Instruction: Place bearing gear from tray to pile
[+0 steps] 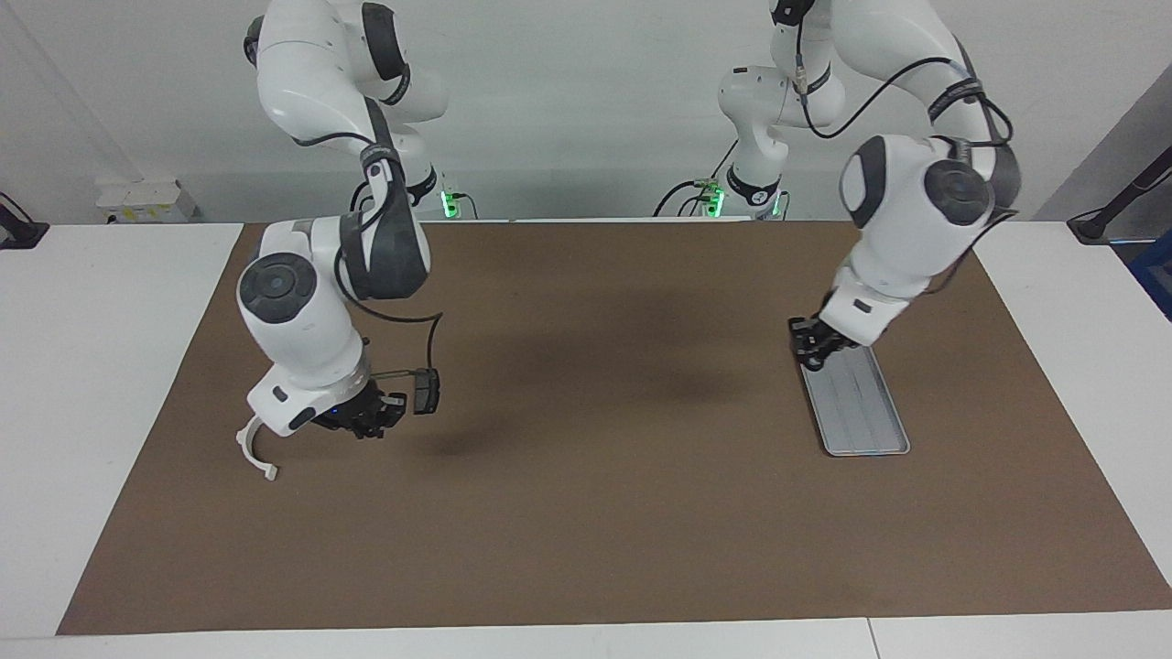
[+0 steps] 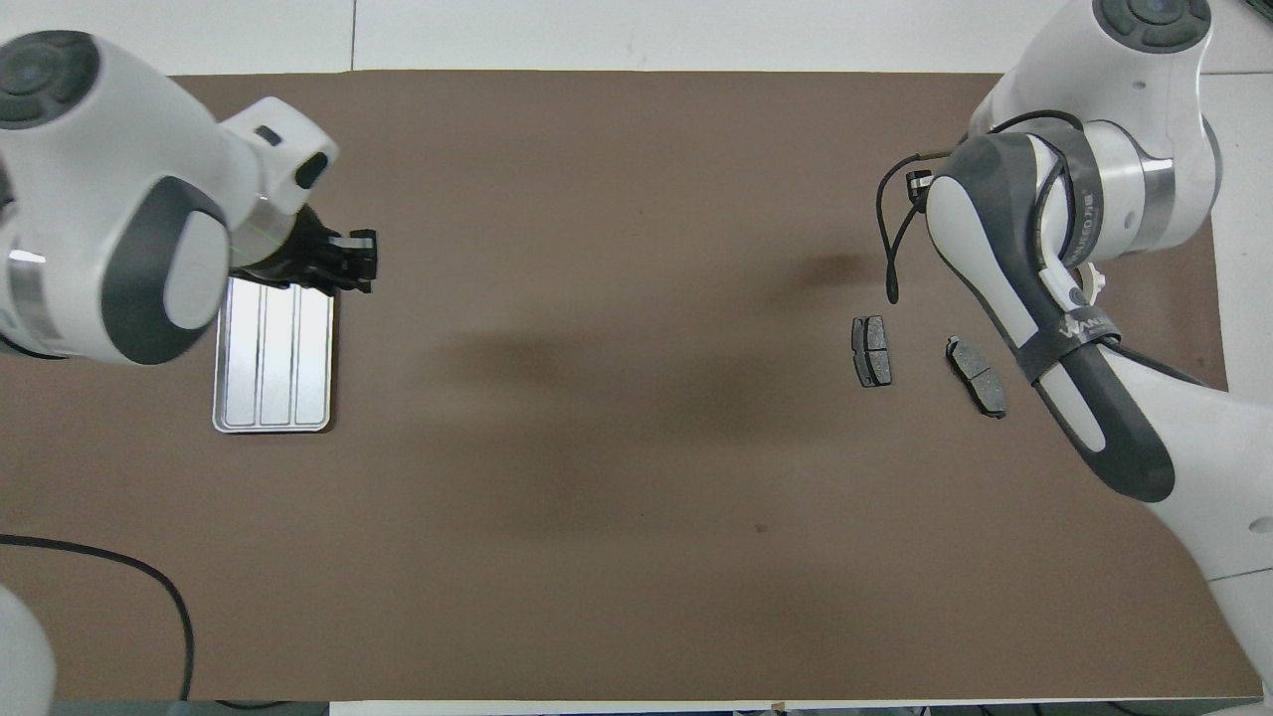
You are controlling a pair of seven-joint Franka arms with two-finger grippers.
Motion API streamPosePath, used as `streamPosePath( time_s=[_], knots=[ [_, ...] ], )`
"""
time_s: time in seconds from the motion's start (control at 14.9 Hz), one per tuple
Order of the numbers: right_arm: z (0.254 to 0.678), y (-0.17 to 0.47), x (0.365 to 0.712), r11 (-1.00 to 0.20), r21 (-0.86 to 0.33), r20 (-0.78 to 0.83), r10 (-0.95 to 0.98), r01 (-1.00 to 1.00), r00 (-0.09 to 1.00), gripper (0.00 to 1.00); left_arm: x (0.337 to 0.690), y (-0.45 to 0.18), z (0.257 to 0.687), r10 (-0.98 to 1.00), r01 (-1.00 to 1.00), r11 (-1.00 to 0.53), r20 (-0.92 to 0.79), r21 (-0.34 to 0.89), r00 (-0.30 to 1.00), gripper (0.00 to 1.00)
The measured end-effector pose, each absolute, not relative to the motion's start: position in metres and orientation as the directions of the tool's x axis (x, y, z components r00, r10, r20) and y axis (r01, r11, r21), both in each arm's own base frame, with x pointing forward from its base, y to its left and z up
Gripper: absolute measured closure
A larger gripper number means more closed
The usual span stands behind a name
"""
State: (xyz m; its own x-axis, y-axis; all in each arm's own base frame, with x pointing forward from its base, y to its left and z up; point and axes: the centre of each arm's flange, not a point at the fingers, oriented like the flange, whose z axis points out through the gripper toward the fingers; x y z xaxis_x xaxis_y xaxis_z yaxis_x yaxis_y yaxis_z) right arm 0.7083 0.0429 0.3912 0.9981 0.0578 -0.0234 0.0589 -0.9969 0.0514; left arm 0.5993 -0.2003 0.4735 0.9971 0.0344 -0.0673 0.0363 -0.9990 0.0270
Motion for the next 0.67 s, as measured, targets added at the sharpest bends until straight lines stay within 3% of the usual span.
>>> streamPosePath(
  time_s=[0.27,0.67],
  knots=[
    [0.322,0.017,0.710,-0.997,0.041,-0.018,0.061,0.062,0.998,0.76,0.534,-0.343,0.443,0.080,0.080,-0.997,-0.016,0.022,0.997,0.66],
    [0.291,0.023,0.710,-0.997,0.033,0.018,0.074,0.073,0.997,0.76,0.500,-0.398,0.351,0.117,0.117,-0.992,0.017,-0.045,0.993,0.66]
  ],
)
